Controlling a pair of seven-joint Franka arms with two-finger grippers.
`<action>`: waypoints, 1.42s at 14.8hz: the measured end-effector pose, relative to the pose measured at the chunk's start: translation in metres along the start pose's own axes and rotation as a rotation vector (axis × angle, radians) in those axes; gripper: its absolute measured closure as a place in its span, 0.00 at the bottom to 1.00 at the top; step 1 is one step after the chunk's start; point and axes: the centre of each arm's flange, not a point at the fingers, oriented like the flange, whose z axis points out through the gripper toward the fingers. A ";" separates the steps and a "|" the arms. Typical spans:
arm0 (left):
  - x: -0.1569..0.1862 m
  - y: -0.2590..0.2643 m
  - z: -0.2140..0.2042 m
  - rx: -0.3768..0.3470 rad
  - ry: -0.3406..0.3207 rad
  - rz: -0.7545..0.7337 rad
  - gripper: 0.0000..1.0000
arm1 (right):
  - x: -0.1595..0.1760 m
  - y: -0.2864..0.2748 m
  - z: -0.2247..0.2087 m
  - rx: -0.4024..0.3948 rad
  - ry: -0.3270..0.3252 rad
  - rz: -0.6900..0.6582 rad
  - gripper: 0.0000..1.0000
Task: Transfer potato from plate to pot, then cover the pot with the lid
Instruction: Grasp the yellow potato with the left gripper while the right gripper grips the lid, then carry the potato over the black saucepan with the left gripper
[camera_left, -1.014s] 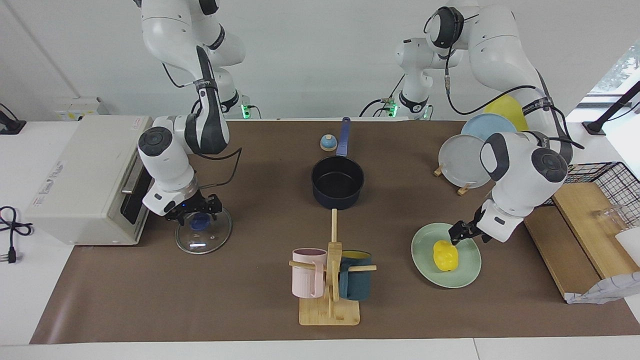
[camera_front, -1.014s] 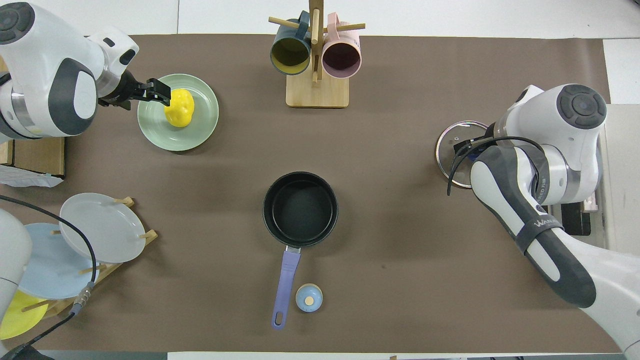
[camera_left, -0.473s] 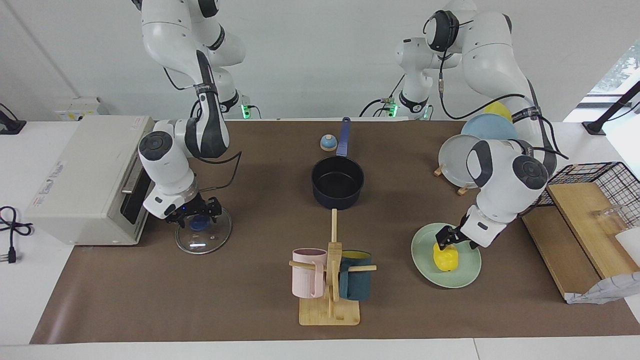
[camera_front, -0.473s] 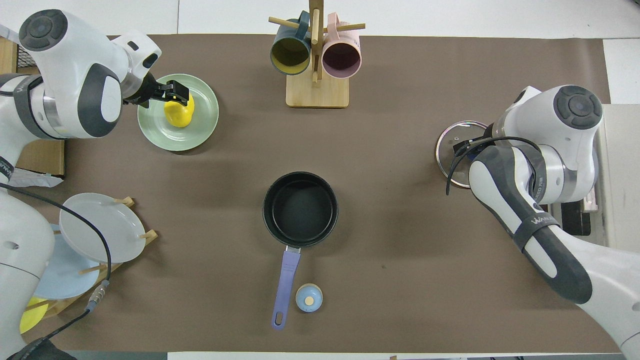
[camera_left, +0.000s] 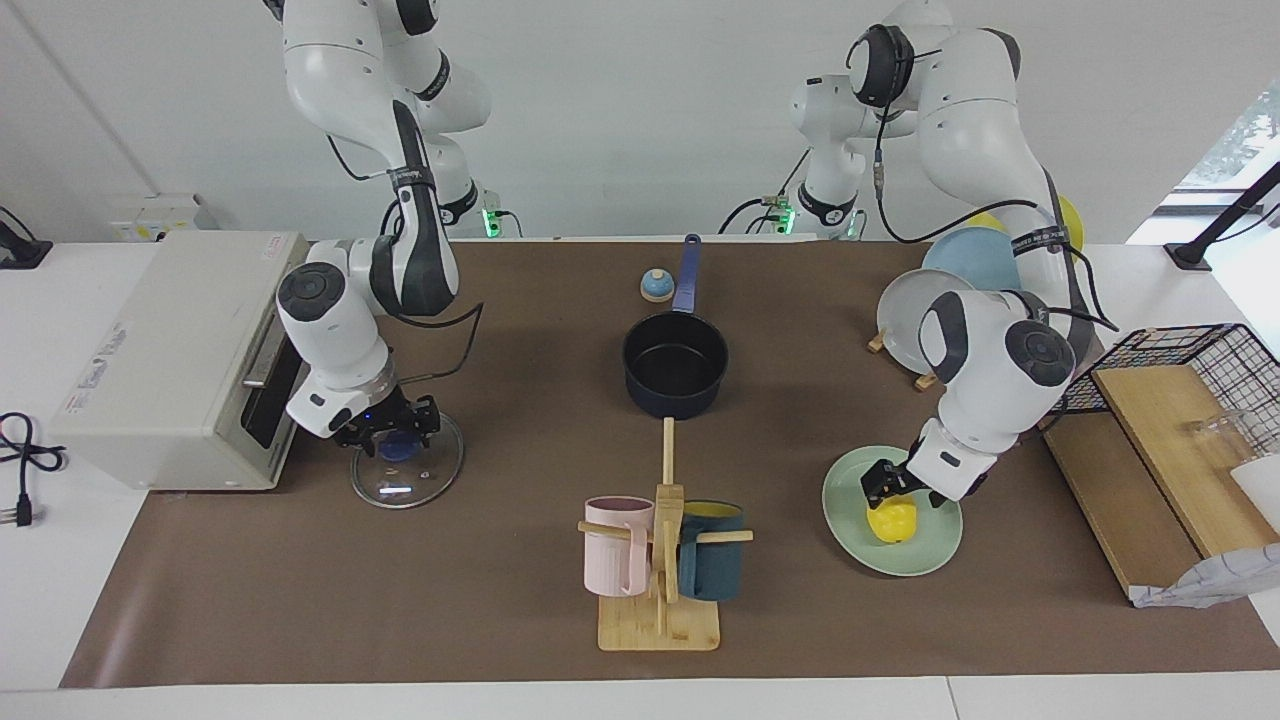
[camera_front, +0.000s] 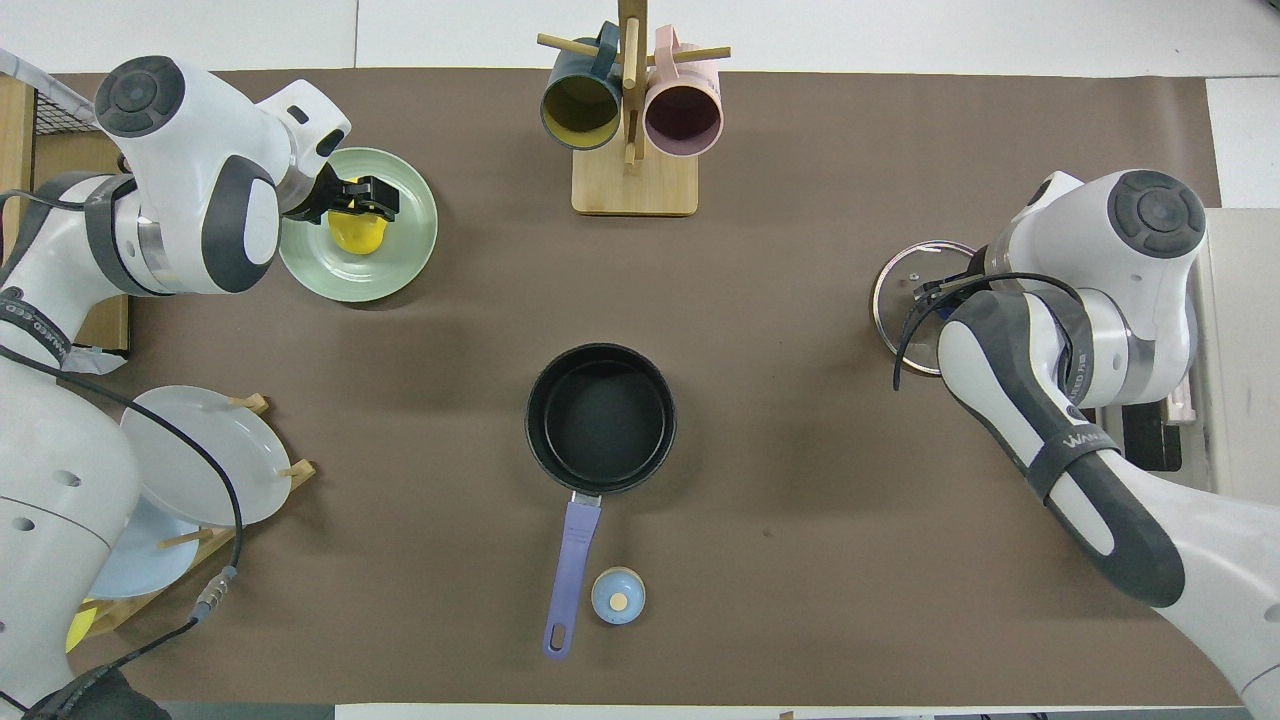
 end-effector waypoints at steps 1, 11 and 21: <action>-0.001 -0.001 0.002 0.001 0.001 0.006 0.00 | 0.000 0.000 0.000 0.000 0.000 -0.011 0.33; -0.003 -0.002 0.002 -0.006 0.018 0.009 0.34 | 0.032 -0.023 -0.134 0.030 -0.124 -0.082 0.33; -0.087 0.115 -0.195 -0.130 -0.098 -0.148 0.34 | 0.024 -0.027 -0.229 0.042 -0.181 -0.095 0.33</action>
